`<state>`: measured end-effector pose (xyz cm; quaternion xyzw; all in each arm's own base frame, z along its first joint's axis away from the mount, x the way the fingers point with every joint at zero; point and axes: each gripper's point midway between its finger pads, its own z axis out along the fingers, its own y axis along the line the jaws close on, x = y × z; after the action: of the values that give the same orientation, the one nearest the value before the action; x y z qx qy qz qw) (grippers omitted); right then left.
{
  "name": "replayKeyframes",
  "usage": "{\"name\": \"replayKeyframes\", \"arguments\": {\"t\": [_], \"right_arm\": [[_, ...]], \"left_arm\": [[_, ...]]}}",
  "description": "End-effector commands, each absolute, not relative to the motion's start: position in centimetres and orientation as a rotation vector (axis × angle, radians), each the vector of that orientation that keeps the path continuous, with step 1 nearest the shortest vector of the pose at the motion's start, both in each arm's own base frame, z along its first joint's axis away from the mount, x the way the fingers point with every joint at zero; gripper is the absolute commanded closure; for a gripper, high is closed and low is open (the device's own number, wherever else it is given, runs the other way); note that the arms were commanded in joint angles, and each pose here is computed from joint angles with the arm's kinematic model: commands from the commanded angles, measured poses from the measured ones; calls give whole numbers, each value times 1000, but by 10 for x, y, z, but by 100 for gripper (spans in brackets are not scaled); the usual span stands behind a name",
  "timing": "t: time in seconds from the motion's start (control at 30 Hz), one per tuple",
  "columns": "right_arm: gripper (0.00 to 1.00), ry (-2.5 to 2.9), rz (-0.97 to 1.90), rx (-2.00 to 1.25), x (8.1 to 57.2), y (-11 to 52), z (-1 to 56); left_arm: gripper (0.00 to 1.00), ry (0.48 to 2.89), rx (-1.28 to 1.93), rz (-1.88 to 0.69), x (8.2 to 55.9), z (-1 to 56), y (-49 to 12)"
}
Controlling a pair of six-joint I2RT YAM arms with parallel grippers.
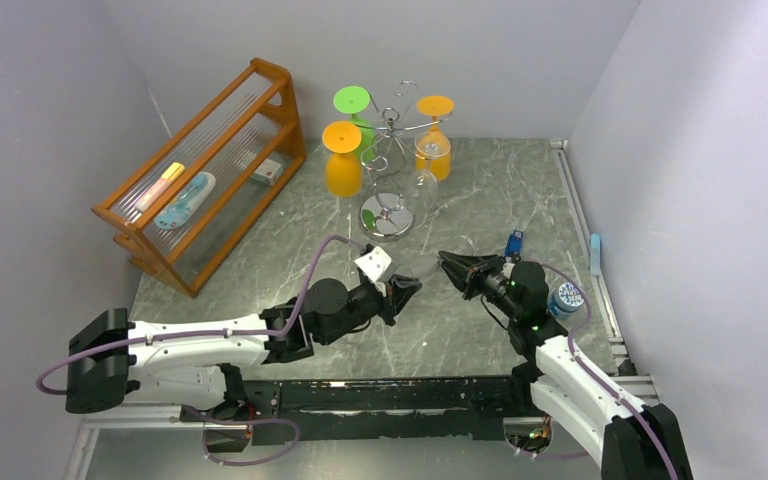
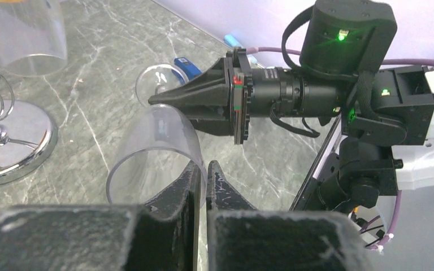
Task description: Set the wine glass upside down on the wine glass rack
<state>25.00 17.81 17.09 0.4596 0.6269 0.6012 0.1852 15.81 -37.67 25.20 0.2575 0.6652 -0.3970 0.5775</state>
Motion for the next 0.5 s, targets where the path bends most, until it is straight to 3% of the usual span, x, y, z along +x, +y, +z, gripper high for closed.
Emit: {"name": "replayKeyframes", "arguments": {"t": [0.0, 0.1, 0.17, 0.23, 0.3, 0.47], "right_arm": [[98, 1751, 1744, 1225, 251, 184, 189], [100, 1742, 1727, 1212, 253, 182, 188], [100, 1738, 1706, 1181, 255, 181, 189], [100, 1730, 1675, 1130, 257, 180, 193], [100, 1721, 1623, 1076, 260, 176, 197], [100, 1688, 1506, 947, 267, 169, 207]], "left_arm": [[92, 1523, 609, -1002, 148, 258, -384], [82, 1567, 611, -1015, 145, 252, -386], [70, 1592, 582, -1030, 145, 250, -383], [49, 1607, 552, -1040, 145, 249, -379], [37, 1629, 545, -1033, 144, 248, -376], [19, 1715, 575, -954, 146, 246, -365]]}}
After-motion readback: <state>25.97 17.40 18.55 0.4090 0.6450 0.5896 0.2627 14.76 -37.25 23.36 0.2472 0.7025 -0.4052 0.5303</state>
